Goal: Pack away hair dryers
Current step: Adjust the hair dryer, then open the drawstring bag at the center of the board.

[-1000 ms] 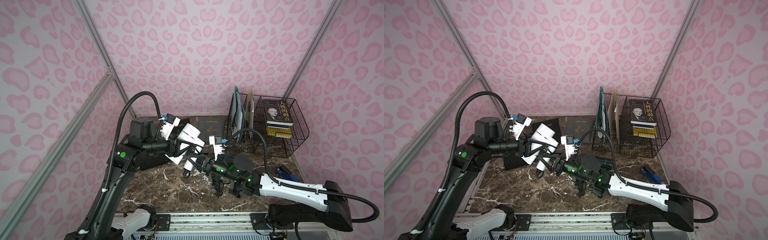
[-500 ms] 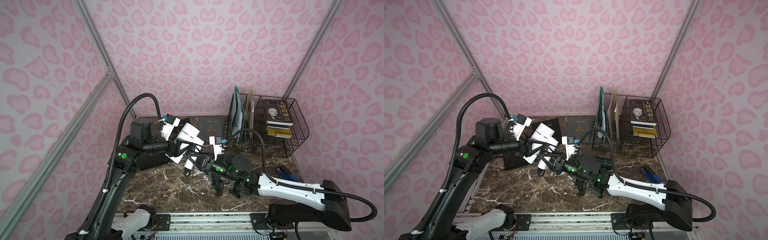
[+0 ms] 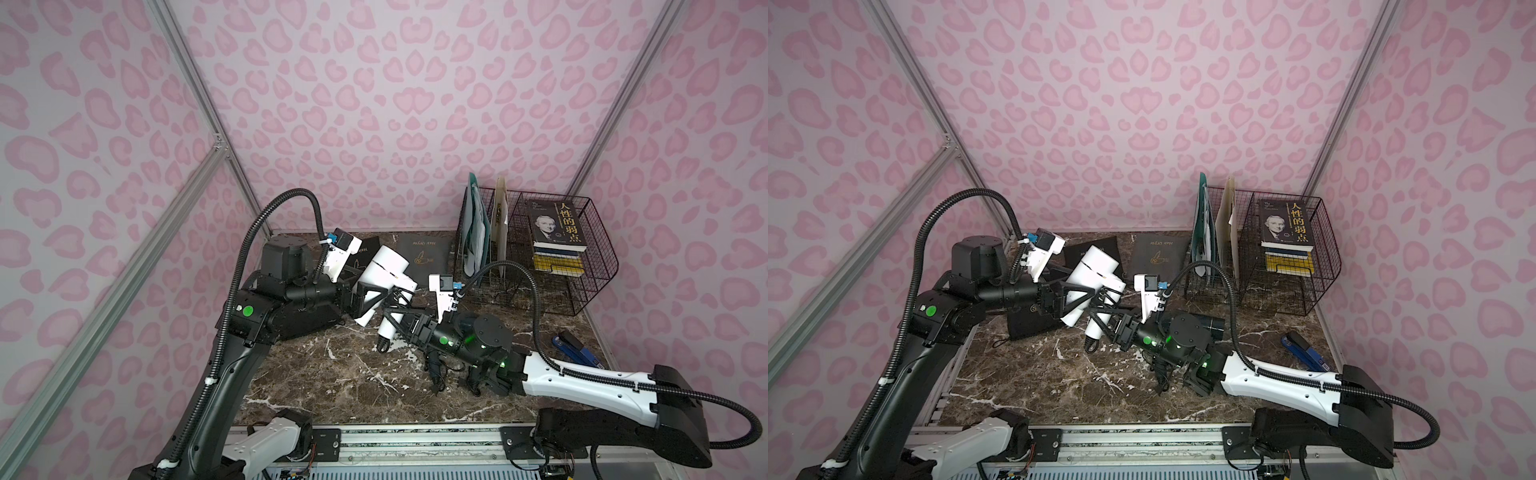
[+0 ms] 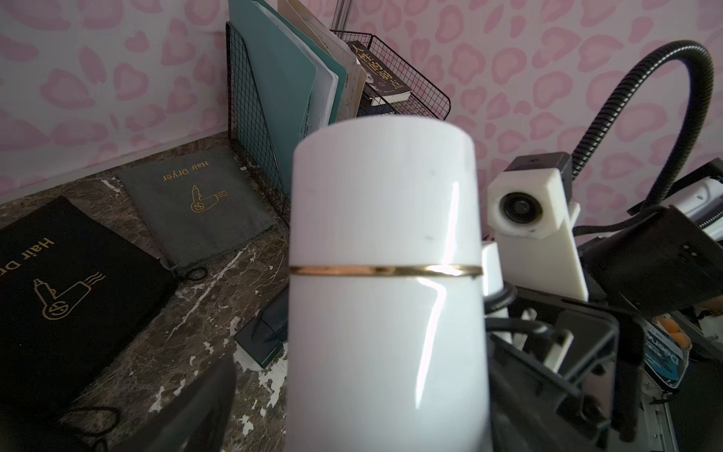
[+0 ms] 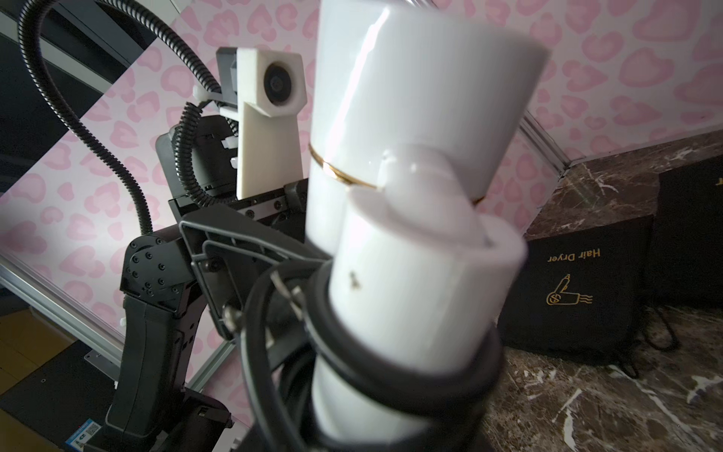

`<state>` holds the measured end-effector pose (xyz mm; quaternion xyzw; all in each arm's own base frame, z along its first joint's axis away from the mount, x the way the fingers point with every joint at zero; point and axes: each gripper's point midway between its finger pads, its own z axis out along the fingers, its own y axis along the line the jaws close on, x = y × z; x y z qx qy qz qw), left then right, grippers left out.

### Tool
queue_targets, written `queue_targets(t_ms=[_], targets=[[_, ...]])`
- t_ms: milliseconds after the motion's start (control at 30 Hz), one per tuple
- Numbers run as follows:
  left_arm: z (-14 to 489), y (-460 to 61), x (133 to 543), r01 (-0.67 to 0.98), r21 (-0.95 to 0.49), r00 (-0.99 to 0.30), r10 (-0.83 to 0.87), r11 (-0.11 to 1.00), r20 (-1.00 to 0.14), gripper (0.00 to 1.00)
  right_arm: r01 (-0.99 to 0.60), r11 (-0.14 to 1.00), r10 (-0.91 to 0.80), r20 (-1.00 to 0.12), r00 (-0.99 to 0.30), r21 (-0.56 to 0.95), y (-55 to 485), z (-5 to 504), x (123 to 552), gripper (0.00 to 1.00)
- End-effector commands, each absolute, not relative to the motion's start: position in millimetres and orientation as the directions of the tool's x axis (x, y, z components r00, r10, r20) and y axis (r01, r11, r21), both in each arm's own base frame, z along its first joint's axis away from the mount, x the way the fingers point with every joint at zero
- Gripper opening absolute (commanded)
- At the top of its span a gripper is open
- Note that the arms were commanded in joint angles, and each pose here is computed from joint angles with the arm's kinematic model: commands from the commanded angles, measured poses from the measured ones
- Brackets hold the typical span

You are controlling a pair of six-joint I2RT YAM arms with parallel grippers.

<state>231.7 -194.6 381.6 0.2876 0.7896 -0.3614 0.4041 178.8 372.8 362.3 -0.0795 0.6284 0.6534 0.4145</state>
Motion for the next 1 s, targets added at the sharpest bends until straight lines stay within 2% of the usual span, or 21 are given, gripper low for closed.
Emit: queue_targets(t_ms=[0,100,200,300,433,600,800,967], targets=[[394.6,-181.8,237.4,0.743,-0.216,-0.43,0.205,0.633,-0.879,0.99,-0.651,0.123,0.519,-0.608,-0.601,0.749,357.8,379.6,185.0,0.0],[380.4,-154.3,248.0,0.665,-0.082,-0.446,0.306,0.743,-0.841,1.0,-0.625,0.187,0.515,-0.617,-0.595,0.758,346.2,370.5,193.6,0.0],[334.1,-115.9,258.2,0.572,0.092,-0.531,0.454,0.815,-0.716,0.93,-0.596,0.26,0.489,-0.636,-0.597,0.76,334.7,358.4,201.9,0.0],[271.1,-92.4,253.0,0.598,0.208,-0.578,0.596,0.774,-0.557,0.8,-0.575,0.334,0.458,-0.662,-0.593,0.747,324.1,349.2,206.3,0.0],[225.3,-76.2,255.5,0.616,0.298,-0.554,0.67,0.729,-0.495,0.74,-0.569,0.366,0.467,-0.674,-0.572,0.736,307.8,350.6,207.1,0.0],[184.6,-72.7,266.9,0.692,0.224,-0.551,0.703,0.686,-0.45,0.67,-0.57,0.394,0.465,-0.692,-0.553,0.721,296.1,349.3,204.9,0.0],[136.9,-55.2,300.5,0.732,0.091,-0.593,0.697,0.676,-0.404,0.69,-0.564,0.422,0.456,-0.704,-0.544,0.709,288.7,339.4,203.6,0.0],[93.8,-47.4,318.4,0.758,-0.01,-0.618,0.713,0.653,-0.332,0.58,-0.559,0.443,0.446,-0.714,-0.54,0.7,287.9,334.9,205.1,0.0]])
